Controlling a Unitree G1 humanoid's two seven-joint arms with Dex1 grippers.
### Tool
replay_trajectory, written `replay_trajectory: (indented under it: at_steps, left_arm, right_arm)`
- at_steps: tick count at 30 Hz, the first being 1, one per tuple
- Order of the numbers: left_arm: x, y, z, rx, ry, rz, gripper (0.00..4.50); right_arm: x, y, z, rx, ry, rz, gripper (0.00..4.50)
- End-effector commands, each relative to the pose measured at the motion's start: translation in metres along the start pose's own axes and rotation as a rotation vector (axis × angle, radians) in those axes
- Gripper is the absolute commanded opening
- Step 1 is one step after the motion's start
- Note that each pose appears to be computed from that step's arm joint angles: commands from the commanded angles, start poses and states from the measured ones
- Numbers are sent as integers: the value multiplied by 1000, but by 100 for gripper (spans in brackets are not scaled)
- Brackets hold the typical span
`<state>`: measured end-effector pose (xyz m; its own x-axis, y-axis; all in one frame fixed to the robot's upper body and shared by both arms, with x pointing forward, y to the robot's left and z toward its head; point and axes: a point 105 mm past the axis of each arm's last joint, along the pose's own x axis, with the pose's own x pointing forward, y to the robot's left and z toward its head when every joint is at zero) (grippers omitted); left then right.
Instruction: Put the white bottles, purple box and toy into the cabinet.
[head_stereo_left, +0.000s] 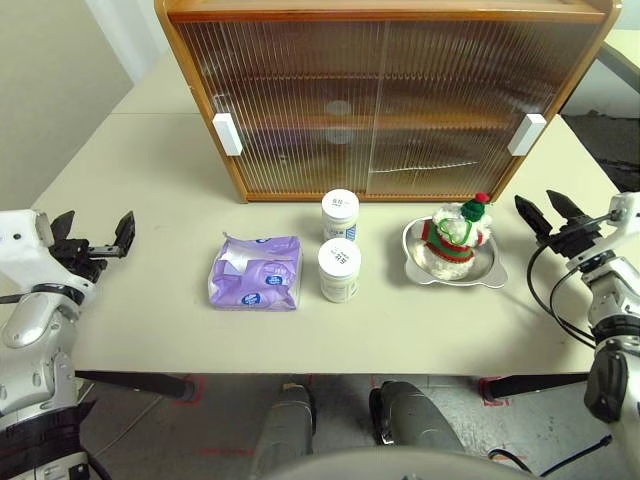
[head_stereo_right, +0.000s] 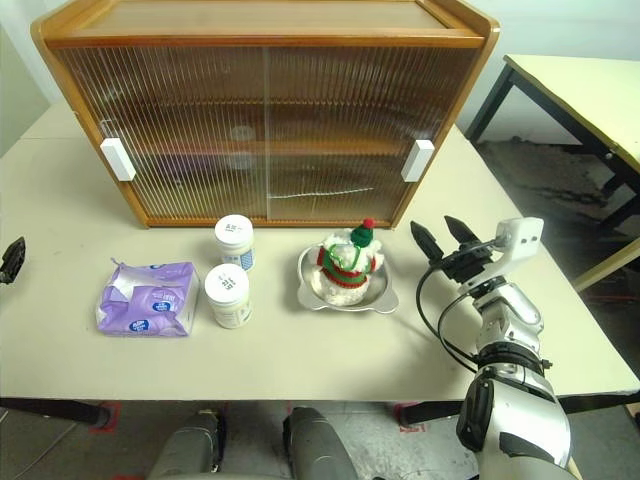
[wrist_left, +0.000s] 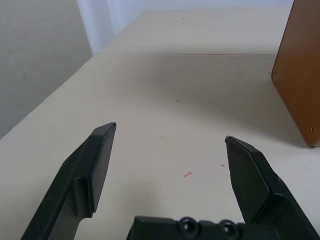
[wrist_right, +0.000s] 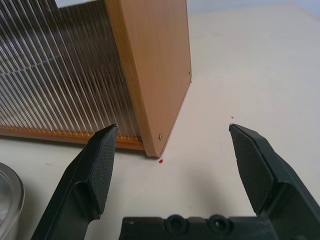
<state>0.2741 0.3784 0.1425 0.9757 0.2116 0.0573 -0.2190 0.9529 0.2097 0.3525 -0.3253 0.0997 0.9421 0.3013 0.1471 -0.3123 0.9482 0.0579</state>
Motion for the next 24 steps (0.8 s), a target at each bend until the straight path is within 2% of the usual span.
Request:
replay_trajectory:
  at_steps: [1, 6, 16, 24]
  left_arm:
    - [-1, 3, -2, 2, 10, 4, 450]
    - [1, 0, -1, 3, 12, -8, 450]
    - [13, -15, 1, -15, -3, -38, 450]
    - [23, -11, 10, -99, -52, 48, 450]
  right_arm:
    - [-3, 3, -5, 4, 10, 10, 444]
    - [-6, 2, -7, 5, 12, 6, 444]
    - [-14, -11, 7, -25, 7, -18, 444]
    - [-18, -6, 30, -40, -64, 71, 444]
